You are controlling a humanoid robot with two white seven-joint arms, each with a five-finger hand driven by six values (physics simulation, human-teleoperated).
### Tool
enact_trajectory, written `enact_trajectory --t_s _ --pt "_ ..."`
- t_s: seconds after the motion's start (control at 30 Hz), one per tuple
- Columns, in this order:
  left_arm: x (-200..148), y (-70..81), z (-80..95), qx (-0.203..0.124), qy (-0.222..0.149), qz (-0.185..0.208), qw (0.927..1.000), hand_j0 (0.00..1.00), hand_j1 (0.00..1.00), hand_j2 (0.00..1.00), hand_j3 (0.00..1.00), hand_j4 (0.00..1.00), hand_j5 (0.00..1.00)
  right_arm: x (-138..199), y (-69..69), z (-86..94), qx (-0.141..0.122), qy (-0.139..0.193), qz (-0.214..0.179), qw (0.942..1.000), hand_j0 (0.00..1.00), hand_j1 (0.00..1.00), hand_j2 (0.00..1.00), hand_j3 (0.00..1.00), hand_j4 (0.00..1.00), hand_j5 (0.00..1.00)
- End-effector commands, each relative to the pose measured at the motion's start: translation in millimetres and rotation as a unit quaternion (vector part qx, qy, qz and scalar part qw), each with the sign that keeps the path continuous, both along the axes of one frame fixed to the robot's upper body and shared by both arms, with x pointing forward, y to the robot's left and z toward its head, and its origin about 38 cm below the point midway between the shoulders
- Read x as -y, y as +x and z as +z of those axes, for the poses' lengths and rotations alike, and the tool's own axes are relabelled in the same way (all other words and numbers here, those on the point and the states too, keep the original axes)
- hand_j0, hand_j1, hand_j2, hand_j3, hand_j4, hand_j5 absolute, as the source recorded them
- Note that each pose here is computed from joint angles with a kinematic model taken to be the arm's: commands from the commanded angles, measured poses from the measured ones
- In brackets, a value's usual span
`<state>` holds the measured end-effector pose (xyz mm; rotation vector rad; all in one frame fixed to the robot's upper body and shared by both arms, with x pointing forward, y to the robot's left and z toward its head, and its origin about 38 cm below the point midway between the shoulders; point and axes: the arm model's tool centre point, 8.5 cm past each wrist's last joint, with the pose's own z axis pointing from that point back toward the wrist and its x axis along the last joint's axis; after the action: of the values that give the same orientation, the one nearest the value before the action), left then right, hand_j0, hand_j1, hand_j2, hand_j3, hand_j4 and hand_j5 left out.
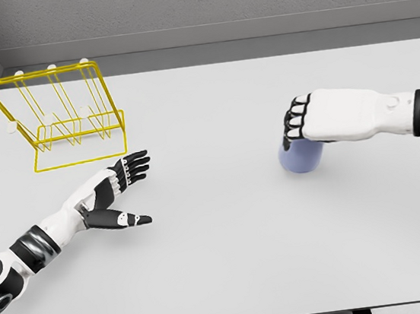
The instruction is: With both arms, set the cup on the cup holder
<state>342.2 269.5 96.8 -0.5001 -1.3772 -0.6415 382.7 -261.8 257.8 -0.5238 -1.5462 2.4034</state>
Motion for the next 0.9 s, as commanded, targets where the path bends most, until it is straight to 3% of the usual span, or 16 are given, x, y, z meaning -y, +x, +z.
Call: enact_trajectory --t_s 0.0,0.87 --pt "-0.3 0.1 0.3 0.000 -0.001 0.000 1.0000 1.00 1.00 1.00 1.00 1.00 1.00 -8.1 0.8 0.9 0.001 0.011 0.007 0.9999 0.61 0.61 0.61 0.61 0.61 0.61" --pt "-0.5 0.5 0.4 0.002 0.002 0.000 1.0000 1.00 1.00 1.00 1.00 1.00 1.00 -69.1 4.2 2.4 0.005 0.053 0.063 0.9966 0.59 0.59 0.59 0.59 0.59 0.59"
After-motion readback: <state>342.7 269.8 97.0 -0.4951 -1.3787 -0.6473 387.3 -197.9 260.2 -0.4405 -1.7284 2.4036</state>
